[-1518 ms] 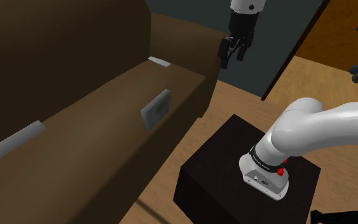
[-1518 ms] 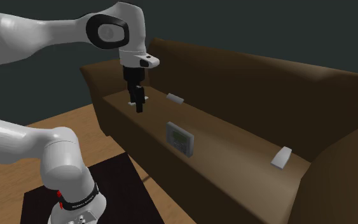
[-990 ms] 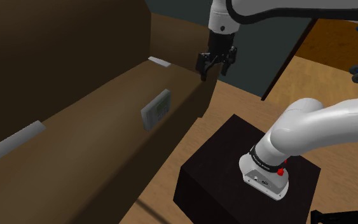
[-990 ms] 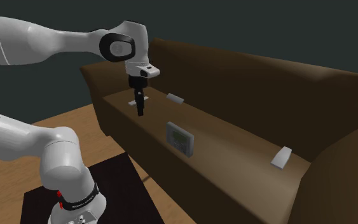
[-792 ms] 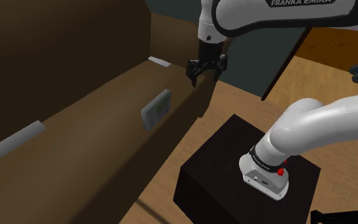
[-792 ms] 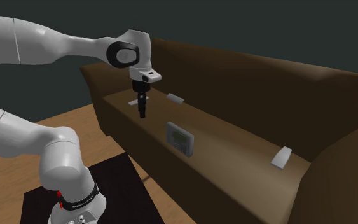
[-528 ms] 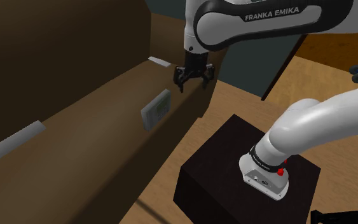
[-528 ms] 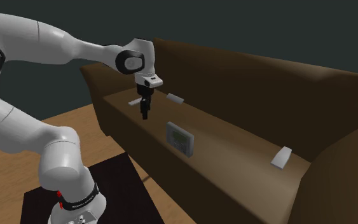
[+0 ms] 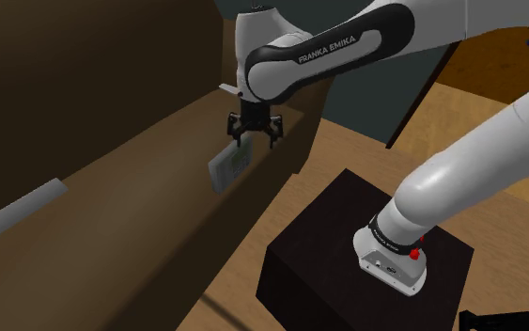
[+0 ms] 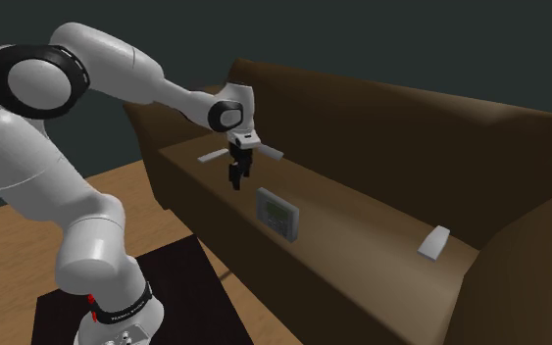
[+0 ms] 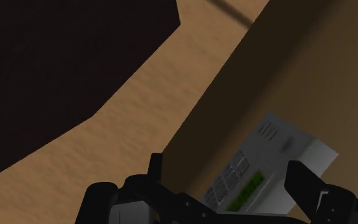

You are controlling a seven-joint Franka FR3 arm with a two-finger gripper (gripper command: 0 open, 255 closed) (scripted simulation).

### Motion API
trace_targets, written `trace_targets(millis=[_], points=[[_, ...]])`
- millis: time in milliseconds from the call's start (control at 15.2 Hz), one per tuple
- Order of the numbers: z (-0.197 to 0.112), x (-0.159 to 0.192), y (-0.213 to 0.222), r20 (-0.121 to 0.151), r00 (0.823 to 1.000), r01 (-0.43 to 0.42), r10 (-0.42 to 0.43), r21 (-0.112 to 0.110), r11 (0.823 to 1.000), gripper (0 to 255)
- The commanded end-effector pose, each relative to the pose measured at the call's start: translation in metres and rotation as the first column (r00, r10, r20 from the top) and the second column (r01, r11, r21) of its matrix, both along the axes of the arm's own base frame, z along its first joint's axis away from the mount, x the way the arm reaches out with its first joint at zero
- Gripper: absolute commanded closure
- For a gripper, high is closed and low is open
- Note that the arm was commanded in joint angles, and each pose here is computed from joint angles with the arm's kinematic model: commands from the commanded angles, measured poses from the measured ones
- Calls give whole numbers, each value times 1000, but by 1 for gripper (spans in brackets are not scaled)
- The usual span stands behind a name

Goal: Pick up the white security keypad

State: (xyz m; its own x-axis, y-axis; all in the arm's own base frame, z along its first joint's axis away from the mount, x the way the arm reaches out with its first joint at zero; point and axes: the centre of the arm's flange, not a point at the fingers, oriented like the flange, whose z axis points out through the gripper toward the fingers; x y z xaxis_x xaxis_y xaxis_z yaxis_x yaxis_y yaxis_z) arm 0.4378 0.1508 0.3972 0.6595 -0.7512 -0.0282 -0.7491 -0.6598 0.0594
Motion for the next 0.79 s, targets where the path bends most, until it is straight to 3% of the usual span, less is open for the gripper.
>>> trace_targets(millis=[0, 330, 726], points=[[-18, 17, 7, 5, 997, 79, -79, -2, 997, 0], [-62, 64, 16, 16, 967, 254, -254, -11, 967, 0], [-110, 118, 16, 30, 899, 437, -436, -19, 899, 0]])
